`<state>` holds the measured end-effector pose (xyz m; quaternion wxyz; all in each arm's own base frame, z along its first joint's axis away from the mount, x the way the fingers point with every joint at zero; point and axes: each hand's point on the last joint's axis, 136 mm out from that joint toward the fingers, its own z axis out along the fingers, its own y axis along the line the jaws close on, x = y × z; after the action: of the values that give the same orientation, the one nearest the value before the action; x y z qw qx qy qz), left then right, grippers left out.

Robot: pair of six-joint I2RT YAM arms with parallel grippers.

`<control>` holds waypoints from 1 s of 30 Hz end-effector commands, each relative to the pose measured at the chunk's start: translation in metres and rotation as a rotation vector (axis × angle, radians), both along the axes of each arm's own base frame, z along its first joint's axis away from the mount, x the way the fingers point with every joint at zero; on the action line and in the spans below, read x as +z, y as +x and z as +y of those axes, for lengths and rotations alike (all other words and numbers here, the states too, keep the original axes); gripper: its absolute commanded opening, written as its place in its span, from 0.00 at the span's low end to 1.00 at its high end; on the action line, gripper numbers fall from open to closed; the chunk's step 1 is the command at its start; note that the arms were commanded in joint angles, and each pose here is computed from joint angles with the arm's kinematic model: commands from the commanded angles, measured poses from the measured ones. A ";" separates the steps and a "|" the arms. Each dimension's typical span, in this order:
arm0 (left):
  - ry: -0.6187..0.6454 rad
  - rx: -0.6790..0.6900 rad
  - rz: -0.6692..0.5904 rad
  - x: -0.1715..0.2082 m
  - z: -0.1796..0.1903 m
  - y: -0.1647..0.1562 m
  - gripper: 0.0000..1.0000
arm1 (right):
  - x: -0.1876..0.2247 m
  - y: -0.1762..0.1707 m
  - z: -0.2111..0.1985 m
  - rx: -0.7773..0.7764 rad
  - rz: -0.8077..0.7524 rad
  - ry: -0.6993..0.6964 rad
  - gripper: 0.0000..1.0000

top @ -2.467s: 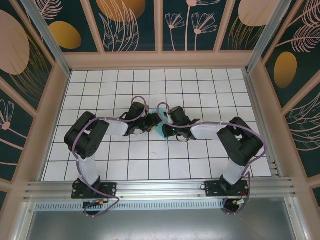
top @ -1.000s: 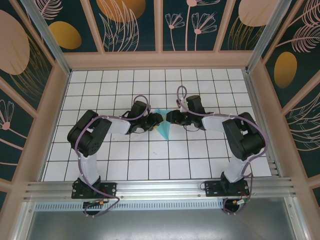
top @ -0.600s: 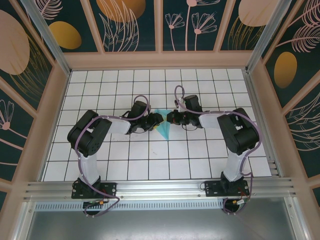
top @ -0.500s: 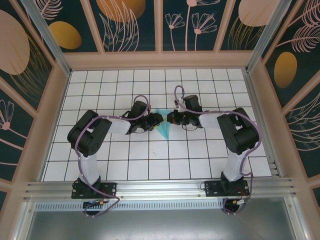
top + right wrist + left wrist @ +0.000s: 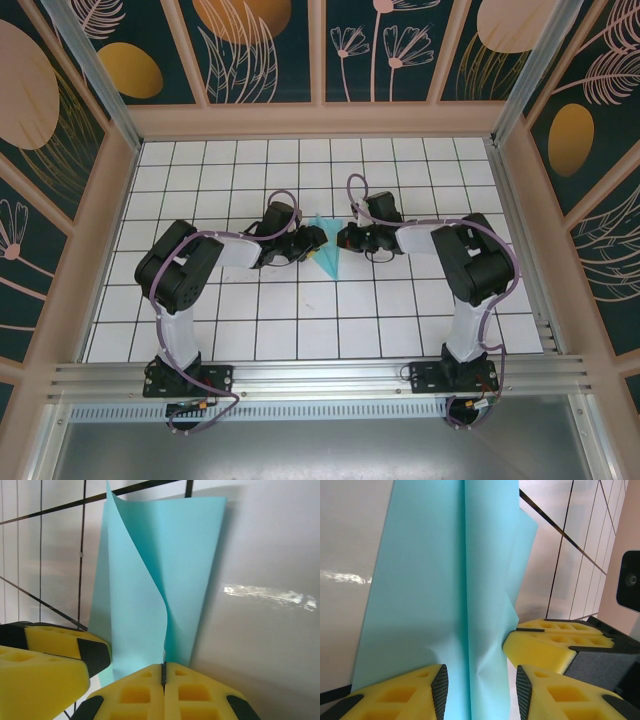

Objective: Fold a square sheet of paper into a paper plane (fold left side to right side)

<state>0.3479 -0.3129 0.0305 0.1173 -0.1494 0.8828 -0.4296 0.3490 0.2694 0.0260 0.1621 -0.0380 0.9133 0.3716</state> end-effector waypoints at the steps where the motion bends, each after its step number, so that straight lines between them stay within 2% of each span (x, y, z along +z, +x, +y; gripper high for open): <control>1: 0.096 -0.007 0.066 -0.035 0.009 -0.013 0.43 | -0.005 0.002 -0.002 0.002 0.006 -0.022 0.00; 16: 0.089 -0.014 0.050 -0.028 0.006 -0.010 0.44 | -0.023 -0.008 -0.009 0.005 0.045 -0.102 0.01; 25: 0.104 -0.036 -0.040 0.015 0.005 0.000 0.44 | -0.040 -0.016 -0.013 0.007 0.086 -0.156 0.01; 26: 0.088 -0.042 -0.070 0.029 0.000 0.006 0.44 | -0.041 -0.016 -0.012 0.009 0.085 -0.155 0.01; 30: 0.046 -0.074 -0.086 0.043 -0.011 0.010 0.41 | -0.042 -0.018 -0.010 0.014 0.085 -0.156 0.01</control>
<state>0.3530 -0.3154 0.0483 0.1275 -0.1226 0.8971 -0.4050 0.3463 0.2670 0.0184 0.1522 -0.0413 0.9242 0.3478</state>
